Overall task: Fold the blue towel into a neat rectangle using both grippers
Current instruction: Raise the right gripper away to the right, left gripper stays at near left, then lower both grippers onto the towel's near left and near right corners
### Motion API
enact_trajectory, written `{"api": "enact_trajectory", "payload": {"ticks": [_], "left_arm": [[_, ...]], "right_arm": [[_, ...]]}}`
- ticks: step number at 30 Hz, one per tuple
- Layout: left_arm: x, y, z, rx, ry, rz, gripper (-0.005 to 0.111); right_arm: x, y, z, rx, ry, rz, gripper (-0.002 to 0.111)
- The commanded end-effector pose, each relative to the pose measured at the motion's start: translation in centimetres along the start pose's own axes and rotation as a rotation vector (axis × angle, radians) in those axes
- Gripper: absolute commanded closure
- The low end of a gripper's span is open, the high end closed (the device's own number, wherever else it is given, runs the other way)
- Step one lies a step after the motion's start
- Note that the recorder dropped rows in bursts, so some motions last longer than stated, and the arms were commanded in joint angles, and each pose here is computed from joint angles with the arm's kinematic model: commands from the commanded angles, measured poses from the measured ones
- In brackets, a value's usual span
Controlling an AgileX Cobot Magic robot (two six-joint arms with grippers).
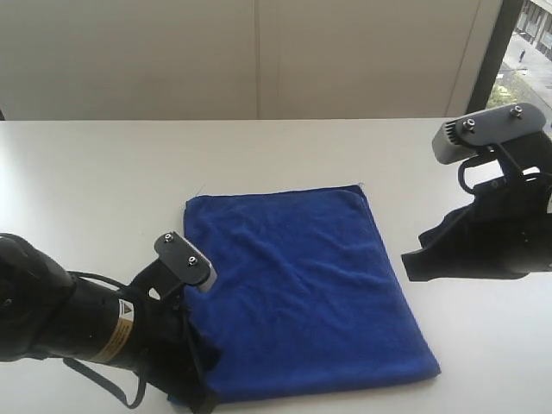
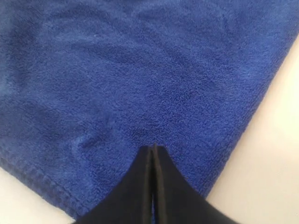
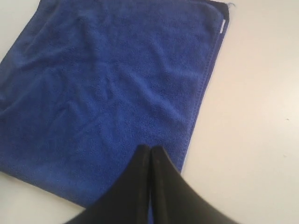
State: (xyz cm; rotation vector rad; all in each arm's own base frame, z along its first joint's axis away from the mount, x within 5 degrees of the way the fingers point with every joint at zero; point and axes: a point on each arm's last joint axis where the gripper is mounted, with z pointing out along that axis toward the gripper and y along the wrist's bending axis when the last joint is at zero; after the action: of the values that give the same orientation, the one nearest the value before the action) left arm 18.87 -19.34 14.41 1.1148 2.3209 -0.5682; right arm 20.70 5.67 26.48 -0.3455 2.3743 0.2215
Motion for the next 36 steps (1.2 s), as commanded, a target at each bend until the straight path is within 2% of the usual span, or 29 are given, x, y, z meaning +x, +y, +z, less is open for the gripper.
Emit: {"api": "enact_trajectory", "payload": {"ticks": [1,5,14,29,36], "left_arm": [[0.6,0.2,0.4,-0.011,0.029,0.014,0.107],[2.2,1.0,0.4,-0.11,0.076,0.028,0.107],[3.1,1.5,0.3,-0.169,0.105,0.042,0.107],[2.8,1.9,-0.3,-0.227,0.09,0.078,0.107],[2.7,1.7,-0.4,-0.218,0.083,0.081,0.107]], "right_arm": [[-0.2,0.0,-0.2,0.002,-0.01,-0.005,0.108],[-0.1,0.0,-0.2,0.0,-0.003,-0.005,0.108],[-0.2,0.0,-0.2,0.002,-0.011,-0.005,0.108],[-0.2,0.0,-0.1,0.003,-0.011,-0.005,0.108],[-0.3,0.0,-0.1,0.005,-0.018,-0.008,0.108]]}}
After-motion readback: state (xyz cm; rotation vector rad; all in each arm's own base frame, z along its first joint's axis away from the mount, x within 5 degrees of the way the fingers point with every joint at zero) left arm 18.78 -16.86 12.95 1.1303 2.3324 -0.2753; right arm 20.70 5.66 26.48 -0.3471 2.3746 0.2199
